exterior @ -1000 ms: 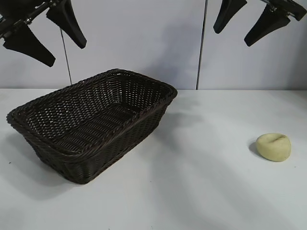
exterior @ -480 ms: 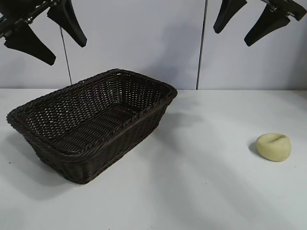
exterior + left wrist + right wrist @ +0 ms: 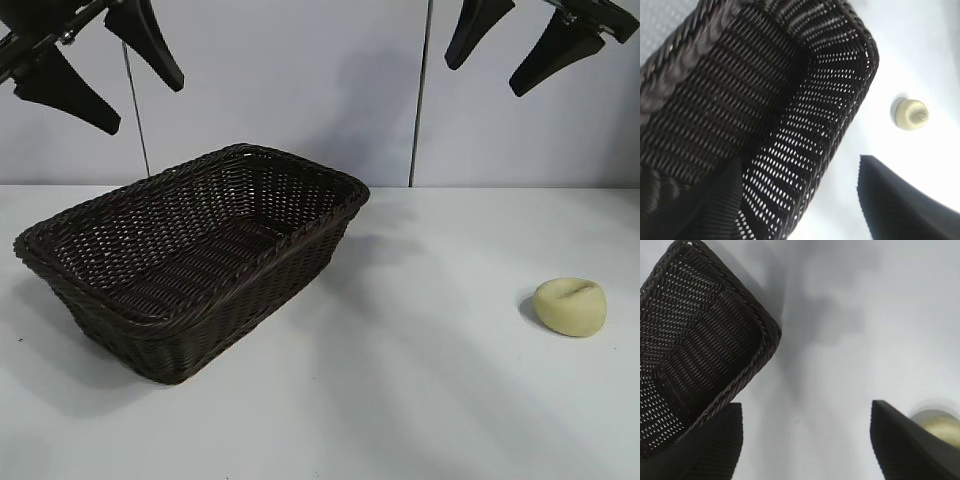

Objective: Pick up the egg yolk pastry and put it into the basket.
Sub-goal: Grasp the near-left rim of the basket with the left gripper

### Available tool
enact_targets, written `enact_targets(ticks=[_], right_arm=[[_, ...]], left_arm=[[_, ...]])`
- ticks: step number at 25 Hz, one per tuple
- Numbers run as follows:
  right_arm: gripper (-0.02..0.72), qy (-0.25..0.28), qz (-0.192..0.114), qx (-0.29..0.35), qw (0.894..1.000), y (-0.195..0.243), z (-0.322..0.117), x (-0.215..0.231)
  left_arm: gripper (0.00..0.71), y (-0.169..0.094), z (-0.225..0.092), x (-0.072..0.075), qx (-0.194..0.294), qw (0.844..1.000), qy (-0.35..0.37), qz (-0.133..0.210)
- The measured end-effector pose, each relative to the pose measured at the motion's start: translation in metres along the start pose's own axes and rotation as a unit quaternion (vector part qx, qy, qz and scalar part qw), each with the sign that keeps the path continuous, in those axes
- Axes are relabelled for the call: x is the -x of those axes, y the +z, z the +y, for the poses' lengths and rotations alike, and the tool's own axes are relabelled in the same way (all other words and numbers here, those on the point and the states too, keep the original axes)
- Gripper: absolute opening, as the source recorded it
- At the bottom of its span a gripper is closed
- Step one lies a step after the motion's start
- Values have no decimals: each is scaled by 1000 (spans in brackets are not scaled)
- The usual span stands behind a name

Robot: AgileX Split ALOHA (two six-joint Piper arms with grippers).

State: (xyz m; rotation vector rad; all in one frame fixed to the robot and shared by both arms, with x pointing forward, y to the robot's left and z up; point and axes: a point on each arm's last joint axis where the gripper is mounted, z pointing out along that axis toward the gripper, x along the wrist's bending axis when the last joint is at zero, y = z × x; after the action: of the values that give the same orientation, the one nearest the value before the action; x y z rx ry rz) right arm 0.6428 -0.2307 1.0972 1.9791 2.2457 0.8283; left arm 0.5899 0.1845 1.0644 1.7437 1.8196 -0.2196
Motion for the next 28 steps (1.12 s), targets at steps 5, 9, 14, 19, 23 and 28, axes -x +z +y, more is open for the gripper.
enact_targets(ticks=[5,9,14,19,23,28], right_arm=[[519,0,0,0,1000,0,0,0],[519,0,0,0,1000,0,0,0],[519,0,0,0,1000,0,0,0],[519,0,0,-1,1000,0,0,0],[519,0,0,-1,1000,0,0,0],[519,0,0,-1,1000,0,0,0]], left_arm=[[479,-20,-10,1,-7,999,-10,44],[479,-43,-19,8,9,997,-13,75],[479,-53,-39,13,14,996,-16,90],[479,-37,-64,-8,-6,992,-58,113],[479,-17,-81,-25,-19,985,-119,127],[479,1,-92,-41,13,969,-210,128]])
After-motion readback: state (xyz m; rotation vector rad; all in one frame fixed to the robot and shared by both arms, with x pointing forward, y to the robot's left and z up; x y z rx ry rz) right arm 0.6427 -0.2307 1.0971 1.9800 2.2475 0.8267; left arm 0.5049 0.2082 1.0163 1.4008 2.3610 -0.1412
